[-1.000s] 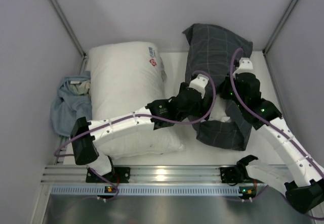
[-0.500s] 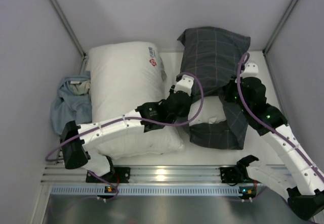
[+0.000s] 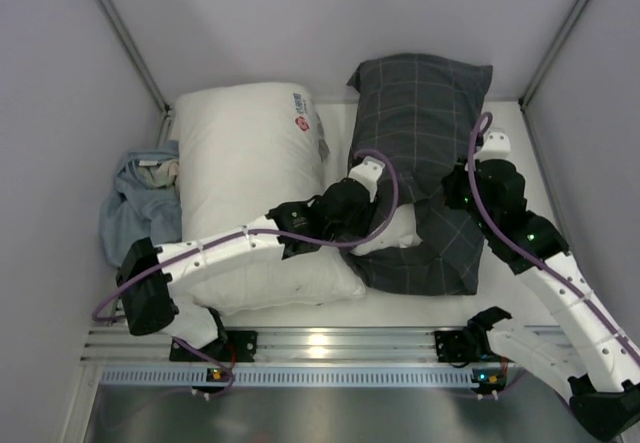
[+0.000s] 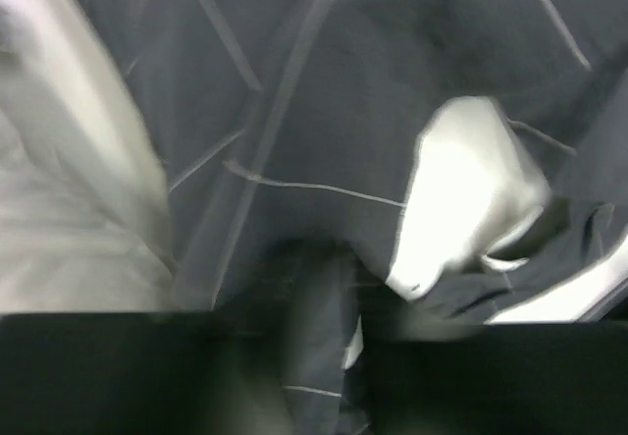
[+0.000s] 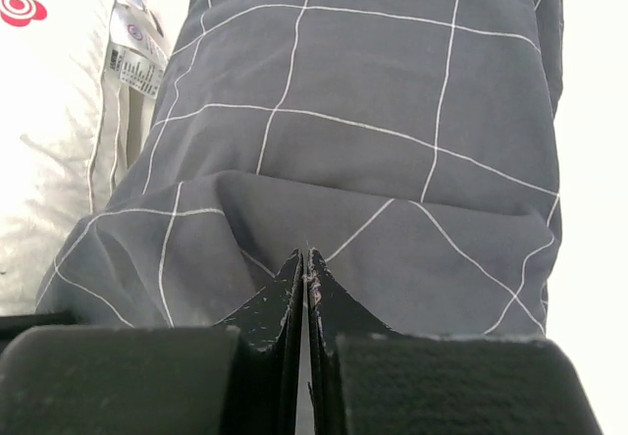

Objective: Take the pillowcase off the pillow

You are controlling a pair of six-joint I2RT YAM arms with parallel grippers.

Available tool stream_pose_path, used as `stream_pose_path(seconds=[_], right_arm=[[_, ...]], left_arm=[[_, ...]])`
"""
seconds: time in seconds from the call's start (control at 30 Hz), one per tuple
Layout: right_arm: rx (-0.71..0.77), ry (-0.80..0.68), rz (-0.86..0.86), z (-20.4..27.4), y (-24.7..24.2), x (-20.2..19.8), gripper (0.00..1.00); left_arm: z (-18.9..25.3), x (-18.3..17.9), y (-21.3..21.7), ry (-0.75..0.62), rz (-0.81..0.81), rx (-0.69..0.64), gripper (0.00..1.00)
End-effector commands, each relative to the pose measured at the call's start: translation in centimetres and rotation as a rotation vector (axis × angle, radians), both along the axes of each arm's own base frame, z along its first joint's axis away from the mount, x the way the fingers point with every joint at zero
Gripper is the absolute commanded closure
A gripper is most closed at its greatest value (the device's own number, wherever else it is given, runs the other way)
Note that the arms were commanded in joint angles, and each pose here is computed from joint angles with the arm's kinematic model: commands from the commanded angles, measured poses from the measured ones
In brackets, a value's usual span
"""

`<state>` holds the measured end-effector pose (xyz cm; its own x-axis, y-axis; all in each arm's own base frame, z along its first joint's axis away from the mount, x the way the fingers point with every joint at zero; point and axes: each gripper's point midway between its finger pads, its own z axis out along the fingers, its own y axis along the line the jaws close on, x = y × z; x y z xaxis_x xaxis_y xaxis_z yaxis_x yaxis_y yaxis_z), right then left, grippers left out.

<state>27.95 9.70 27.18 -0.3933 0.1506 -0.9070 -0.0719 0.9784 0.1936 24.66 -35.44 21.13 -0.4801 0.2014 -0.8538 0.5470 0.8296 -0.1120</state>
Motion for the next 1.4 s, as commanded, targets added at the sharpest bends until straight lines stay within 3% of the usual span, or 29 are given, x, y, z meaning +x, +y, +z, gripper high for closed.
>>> stream_pose_path(seconds=[0.0, 0.07, 0.23, 0.47, 0.63, 0.97, 1.17, 1.23, 1.3, 1.33, 1.37], right_arm=[[0.005, -0.012, 0.000, 0.3, -0.3, -0.6, 1.00], [0.005, -0.006, 0.010, 0.1, -0.2, -0.8, 1.00], [0.022, -0.006, 0.035, 0.1, 0.2, -1.1, 1.00], [0.031, -0.009, 0.049, -0.1, 0.3, -1.6, 1.00], [0.031, -0.014, 0.042, -0.1, 0.0, -1.9, 1.00], [0.014, -0.002, 0.036, -0.5, -0.2, -1.9, 1.00], [0.023, 0.006, 0.051, -0.8, 0.2, -1.9, 1.00], [0.023, 0.010, 0.052, -1.0, 0.2, -1.9, 1.00], [0.024, 0.013, 0.054, -1.1, 0.2, -2.0, 1.00], [0.027, 0.014, 0.060, -1.1, 0.3, -2.1, 1.00], [0.031, 0.019, 0.064, -1.1, 0.4, -2.1, 1.00]], left_arm=[[1.1, -1.6, -3.3, 0.024, -0.157, -0.099, 0.54], [1.0, -2.5, -3.9, -0.006, -0.201, -0.068, 0.01], [0.6, -2.6, -3.6, -0.111, -0.155, 0.038, 0.01], [0.3, 1.8, -1.4, -0.222, 0.104, 0.158, 0.01], [-0.9, 5.7, -0.6, -0.215, 0.199, 0.203, 0.01], [0.9, 7.1, 2.6, -0.232, 0.244, 0.117, 0.01], [0.5, 7.7, 5.9, -0.179, 0.278, 0.077, 0.12], [0.2, 7.6, 7.0, -0.164, 0.282, 0.064, 0.24], [0.0, 7.5, 7.0, -0.144, 0.259, 0.049, 0.42], [-0.4, 7.5, 7.0, -0.132, 0.246, 0.052, 0.62], [-0.7, 7.4, 6.8, -0.117, 0.229, 0.053, 0.75]])
